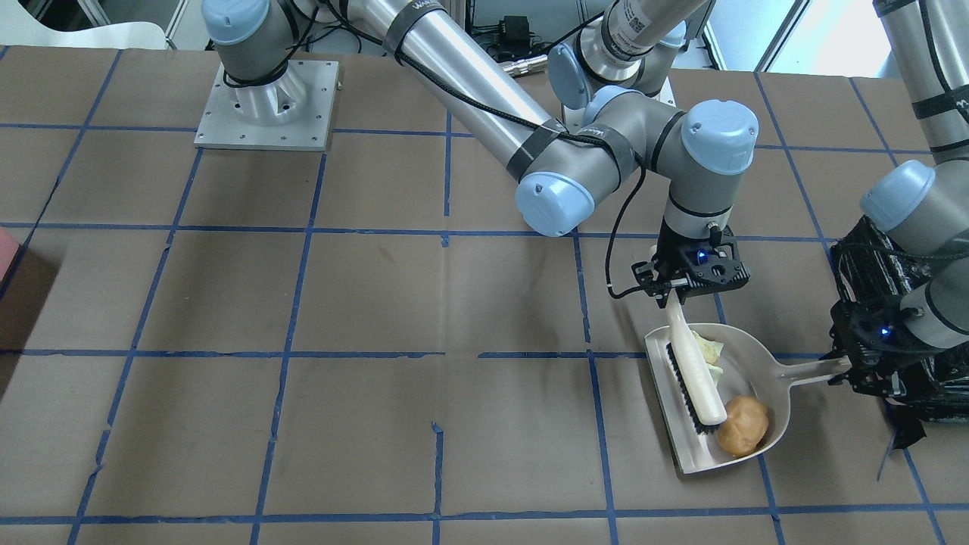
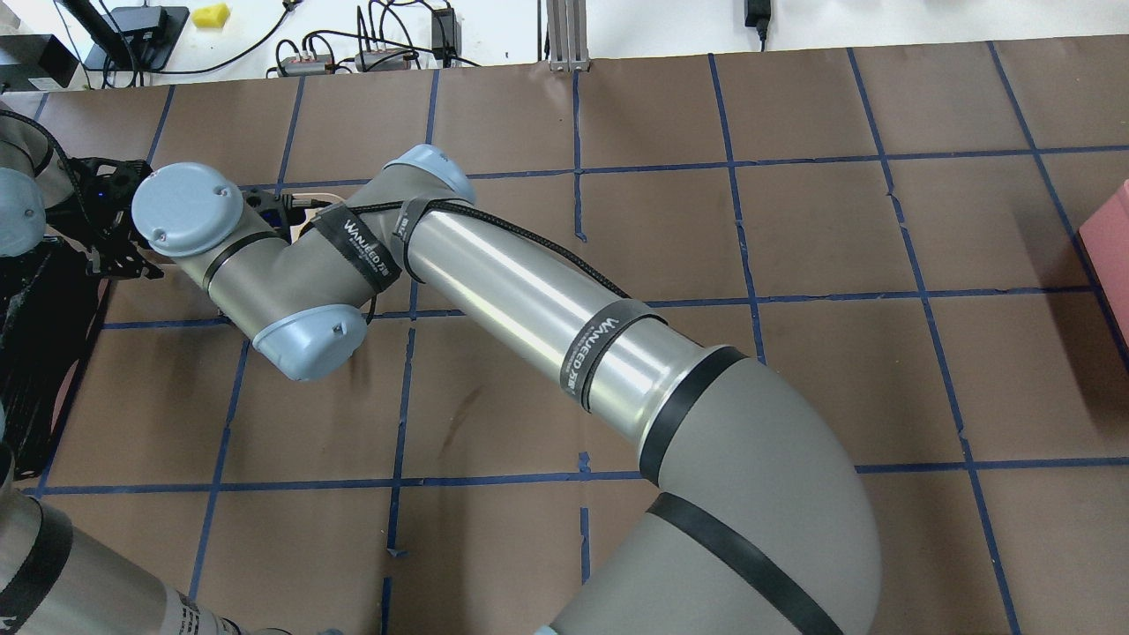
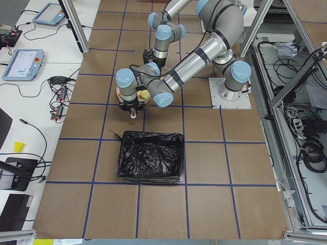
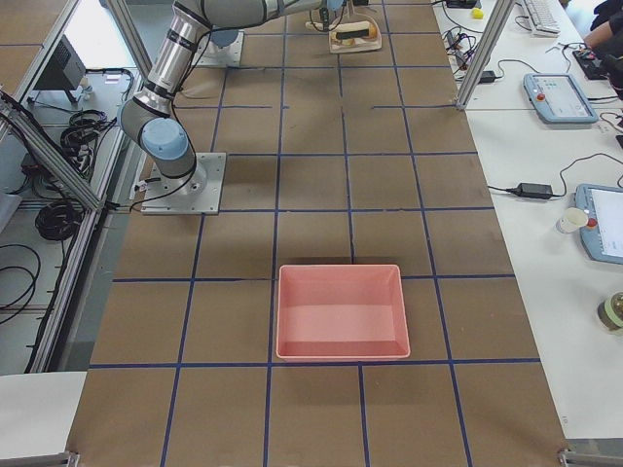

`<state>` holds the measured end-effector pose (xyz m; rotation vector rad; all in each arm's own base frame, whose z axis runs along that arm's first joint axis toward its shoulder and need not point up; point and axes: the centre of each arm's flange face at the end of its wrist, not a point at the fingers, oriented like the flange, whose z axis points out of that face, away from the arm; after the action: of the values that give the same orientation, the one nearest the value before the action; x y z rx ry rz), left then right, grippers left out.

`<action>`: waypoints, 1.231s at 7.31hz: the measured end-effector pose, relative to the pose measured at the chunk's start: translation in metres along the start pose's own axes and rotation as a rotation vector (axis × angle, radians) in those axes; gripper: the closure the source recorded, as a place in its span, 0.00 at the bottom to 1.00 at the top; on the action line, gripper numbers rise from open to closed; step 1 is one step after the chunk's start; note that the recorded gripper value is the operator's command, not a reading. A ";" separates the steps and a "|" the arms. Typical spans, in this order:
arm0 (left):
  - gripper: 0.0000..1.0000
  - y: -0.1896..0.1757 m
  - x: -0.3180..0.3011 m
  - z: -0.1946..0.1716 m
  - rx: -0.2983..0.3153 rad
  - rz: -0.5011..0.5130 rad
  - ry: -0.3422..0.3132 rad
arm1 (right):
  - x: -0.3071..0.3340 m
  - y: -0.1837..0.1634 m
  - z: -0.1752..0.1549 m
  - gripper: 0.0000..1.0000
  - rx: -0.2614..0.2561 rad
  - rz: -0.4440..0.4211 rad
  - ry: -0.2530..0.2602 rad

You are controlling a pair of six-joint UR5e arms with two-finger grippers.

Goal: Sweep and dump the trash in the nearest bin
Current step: 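Carry the loaded dustpan over the black trash bag while the right gripper withdraws the brush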

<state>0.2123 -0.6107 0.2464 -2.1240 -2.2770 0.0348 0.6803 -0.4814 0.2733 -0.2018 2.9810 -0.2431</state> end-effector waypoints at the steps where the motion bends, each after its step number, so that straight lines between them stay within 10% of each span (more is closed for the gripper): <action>1: 0.93 0.001 0.000 -0.002 0.011 -0.003 -0.009 | 0.018 -0.012 -0.015 0.85 0.000 -0.012 0.024; 4: 0.93 0.014 0.002 -0.009 0.088 -0.037 -0.051 | 0.089 -0.024 -0.030 0.87 -0.033 -0.026 0.117; 9: 0.93 0.090 0.054 -0.051 0.285 -0.240 -0.031 | 0.200 0.050 -0.086 0.88 -0.093 0.044 0.180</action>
<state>0.3001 -0.5502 0.2946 -1.7169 -2.3595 0.3657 0.4647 -0.4484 0.3229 -0.1313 3.1748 -0.1230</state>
